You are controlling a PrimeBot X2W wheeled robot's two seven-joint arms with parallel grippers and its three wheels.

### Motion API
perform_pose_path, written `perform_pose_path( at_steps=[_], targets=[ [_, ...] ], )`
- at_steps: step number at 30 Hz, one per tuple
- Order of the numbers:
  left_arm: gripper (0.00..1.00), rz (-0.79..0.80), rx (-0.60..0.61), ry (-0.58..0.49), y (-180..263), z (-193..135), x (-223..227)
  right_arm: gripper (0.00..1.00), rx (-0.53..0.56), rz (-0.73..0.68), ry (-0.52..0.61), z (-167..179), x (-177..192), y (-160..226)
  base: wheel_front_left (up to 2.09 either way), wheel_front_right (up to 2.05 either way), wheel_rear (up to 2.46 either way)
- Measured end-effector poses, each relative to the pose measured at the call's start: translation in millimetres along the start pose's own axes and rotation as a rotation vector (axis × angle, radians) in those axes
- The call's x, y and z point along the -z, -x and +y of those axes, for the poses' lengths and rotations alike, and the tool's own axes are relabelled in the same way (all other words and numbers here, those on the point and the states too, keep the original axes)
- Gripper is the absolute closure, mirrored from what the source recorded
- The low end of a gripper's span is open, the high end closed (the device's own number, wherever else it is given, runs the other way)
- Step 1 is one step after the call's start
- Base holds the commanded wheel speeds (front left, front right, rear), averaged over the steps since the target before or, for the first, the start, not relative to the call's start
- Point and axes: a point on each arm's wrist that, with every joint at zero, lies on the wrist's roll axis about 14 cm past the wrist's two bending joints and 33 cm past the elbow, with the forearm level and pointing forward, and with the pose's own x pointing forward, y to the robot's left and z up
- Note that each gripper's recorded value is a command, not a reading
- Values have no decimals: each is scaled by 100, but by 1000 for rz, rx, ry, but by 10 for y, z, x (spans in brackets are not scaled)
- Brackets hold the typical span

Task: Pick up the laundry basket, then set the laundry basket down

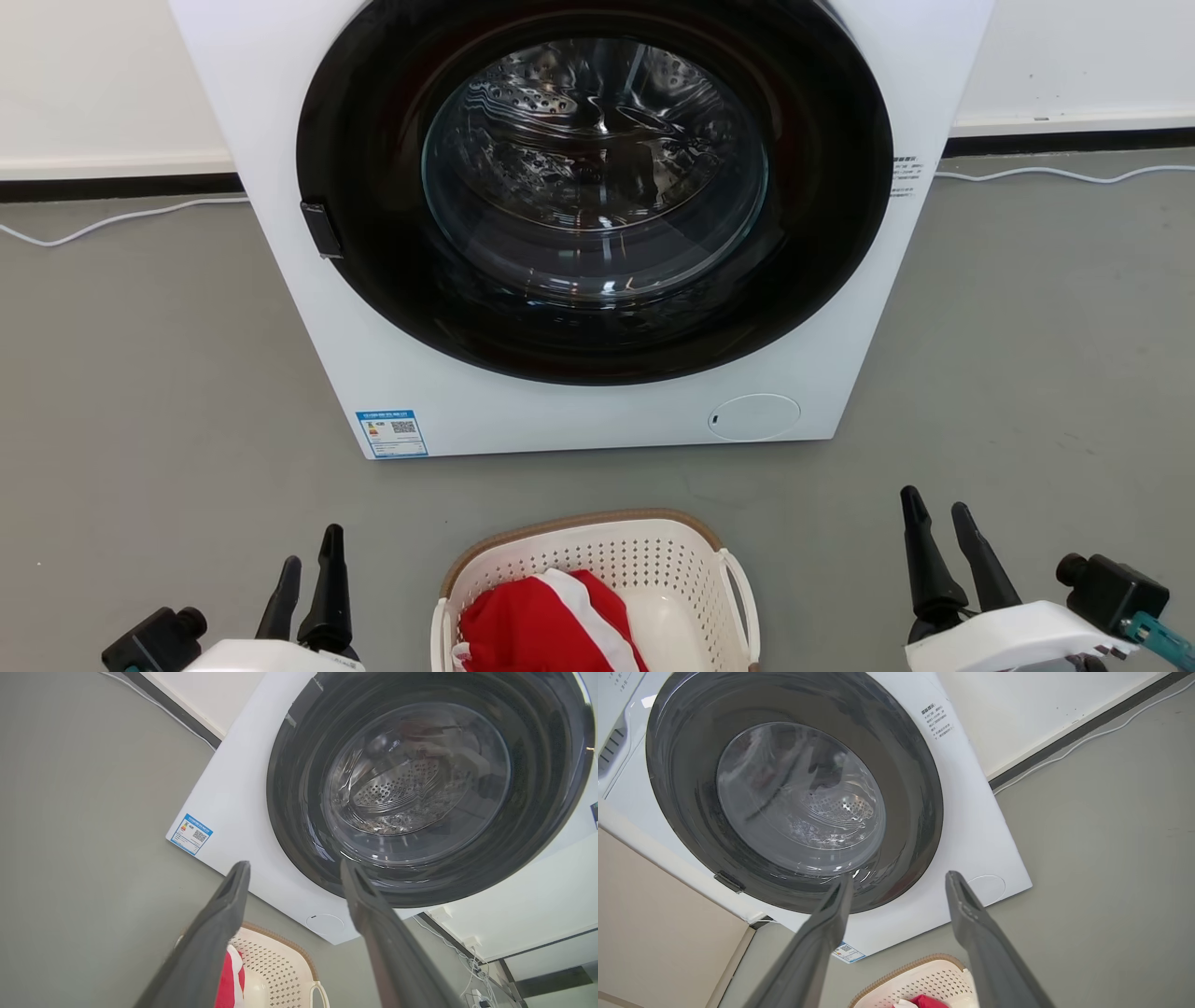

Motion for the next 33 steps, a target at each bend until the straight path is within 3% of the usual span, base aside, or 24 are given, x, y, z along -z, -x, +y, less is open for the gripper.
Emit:
perform_pose_path(
  at_steps=[33],
  targets=[
    [0,-69,52,-374,-5,-95,-95,0,-74,-56,462,97,-122,-42,0,0,0]
  ],
)
